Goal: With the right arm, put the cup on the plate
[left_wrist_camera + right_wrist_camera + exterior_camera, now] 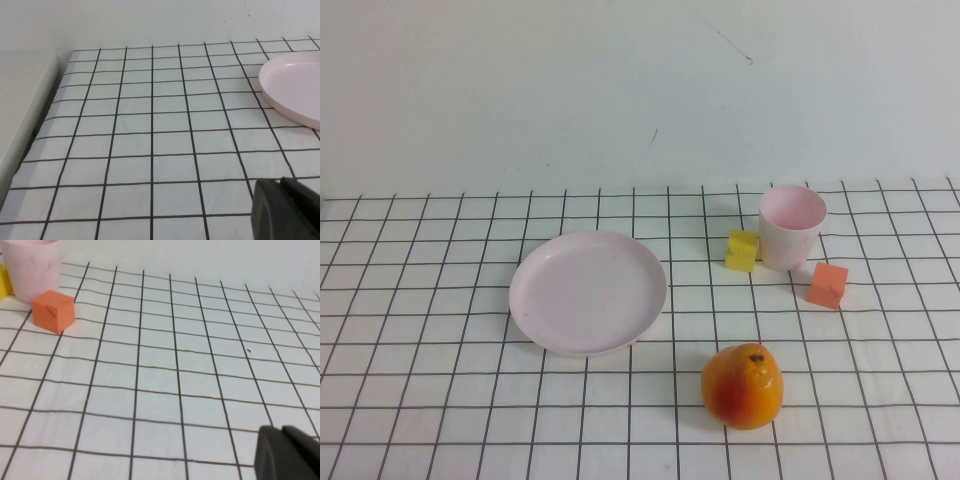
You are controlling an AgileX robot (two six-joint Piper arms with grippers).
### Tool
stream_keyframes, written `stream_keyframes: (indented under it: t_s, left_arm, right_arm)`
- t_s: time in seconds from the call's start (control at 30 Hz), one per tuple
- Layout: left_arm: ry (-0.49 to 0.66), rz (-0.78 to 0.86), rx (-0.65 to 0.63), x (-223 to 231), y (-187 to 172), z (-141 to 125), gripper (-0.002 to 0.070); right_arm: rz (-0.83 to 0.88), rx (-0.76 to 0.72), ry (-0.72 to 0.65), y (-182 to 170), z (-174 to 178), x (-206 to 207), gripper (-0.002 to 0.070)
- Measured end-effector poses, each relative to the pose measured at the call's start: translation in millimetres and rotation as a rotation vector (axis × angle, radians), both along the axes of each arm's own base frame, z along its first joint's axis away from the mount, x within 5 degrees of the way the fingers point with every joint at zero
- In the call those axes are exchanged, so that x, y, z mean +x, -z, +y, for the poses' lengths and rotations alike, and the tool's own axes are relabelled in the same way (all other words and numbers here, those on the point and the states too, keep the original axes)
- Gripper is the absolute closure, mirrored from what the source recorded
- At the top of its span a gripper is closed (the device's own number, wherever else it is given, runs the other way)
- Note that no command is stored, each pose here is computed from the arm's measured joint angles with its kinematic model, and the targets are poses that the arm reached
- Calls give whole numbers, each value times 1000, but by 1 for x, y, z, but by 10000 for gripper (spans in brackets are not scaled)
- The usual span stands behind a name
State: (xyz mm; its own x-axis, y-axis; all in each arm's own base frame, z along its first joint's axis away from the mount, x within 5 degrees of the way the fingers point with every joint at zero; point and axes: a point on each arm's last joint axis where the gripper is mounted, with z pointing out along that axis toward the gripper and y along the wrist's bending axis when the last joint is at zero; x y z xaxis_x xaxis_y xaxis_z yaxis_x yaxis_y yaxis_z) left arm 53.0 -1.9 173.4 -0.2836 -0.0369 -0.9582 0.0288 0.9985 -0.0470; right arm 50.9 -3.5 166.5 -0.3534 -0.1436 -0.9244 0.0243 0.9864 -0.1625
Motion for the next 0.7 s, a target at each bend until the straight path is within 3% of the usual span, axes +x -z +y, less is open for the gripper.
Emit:
stream_keyframes:
  t_s: [0.2,0.53,0.7]
  left_arm:
    - [0,0,0,0,0,0,678]
    - [0,0,0,0,0,0,678]
    - [0,0,0,0,0,0,678]
  right_arm:
    - [-163,-17,9,-14,-1,4,678]
    - [-1010,-4,71,-87,-6,-14,678]
    - [-1202,56,79,-99,-8,-25,678]
